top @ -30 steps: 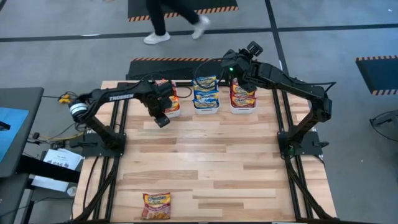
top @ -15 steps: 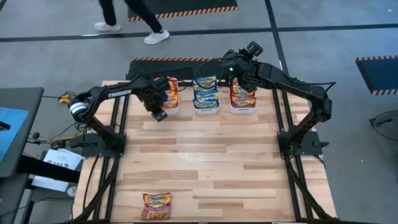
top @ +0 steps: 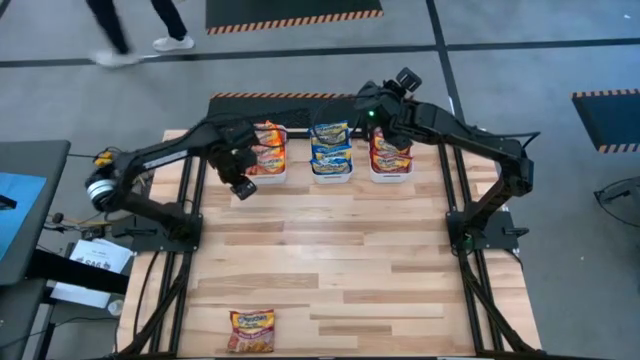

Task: Sort Maruchan noodles
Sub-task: Put the red noodle pack into the right white bin

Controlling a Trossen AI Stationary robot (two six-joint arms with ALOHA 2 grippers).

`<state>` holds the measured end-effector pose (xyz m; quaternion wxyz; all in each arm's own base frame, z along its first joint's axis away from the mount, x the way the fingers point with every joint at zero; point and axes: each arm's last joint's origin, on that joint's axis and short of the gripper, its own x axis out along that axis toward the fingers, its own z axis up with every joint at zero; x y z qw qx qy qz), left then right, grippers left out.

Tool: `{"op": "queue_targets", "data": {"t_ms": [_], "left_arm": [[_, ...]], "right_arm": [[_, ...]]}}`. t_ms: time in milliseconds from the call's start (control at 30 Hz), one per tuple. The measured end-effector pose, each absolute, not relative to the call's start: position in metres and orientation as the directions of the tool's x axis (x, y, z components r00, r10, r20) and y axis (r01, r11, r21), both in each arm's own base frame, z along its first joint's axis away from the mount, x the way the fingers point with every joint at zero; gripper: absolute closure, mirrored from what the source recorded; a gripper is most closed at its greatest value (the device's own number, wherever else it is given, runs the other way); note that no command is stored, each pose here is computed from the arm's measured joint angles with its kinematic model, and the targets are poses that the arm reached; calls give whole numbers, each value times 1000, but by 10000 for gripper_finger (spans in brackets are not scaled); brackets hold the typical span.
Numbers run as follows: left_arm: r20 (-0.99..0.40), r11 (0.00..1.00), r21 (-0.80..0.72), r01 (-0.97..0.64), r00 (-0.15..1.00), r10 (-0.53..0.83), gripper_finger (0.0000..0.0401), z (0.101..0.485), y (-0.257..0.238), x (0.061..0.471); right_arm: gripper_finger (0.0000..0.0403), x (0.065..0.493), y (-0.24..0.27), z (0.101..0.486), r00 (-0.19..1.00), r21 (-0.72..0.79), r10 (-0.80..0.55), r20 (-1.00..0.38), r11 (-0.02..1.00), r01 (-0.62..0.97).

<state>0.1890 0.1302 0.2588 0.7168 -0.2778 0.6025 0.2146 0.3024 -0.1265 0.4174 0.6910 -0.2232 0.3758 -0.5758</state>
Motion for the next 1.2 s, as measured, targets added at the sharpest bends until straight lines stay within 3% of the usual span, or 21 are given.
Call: {"op": "queue_targets", "data": {"t_ms": [200, 433, 567, 933, 1067, 1200], "left_arm": [[-957, 783, -211, -585, 288, -42, 262, 288, 96, 172], [-974, 795, -207, -570, 200, -109, 262, 298, 65, 153], [-979, 855, -188, -484, 157, -126, 261, 301, 49, 146], [-975, 894, -217, -392, 126, -182, 217, 305, 10, 146], [-970, 885, -233, -402, 164, -180, 213, 306, -7, 151], [-949, 894, -268, -359, 260, -180, 222, 311, -30, 153]], "right_arm": [[264, 312, -102, 417, 131, -733, -956, -262, 286, 617], [264, 324, -48, 418, 290, -647, -921, -259, 389, 656], [264, 330, -14, 421, 395, -557, -886, -243, 461, 691], [249, 326, 66, 422, 650, -162, -710, -270, 699, 697], [229, 321, 92, 420, 736, 28, -603, -308, 767, 640], [220, 316, 112, 416, 816, 246, -413, -404, 810, 532]]}}
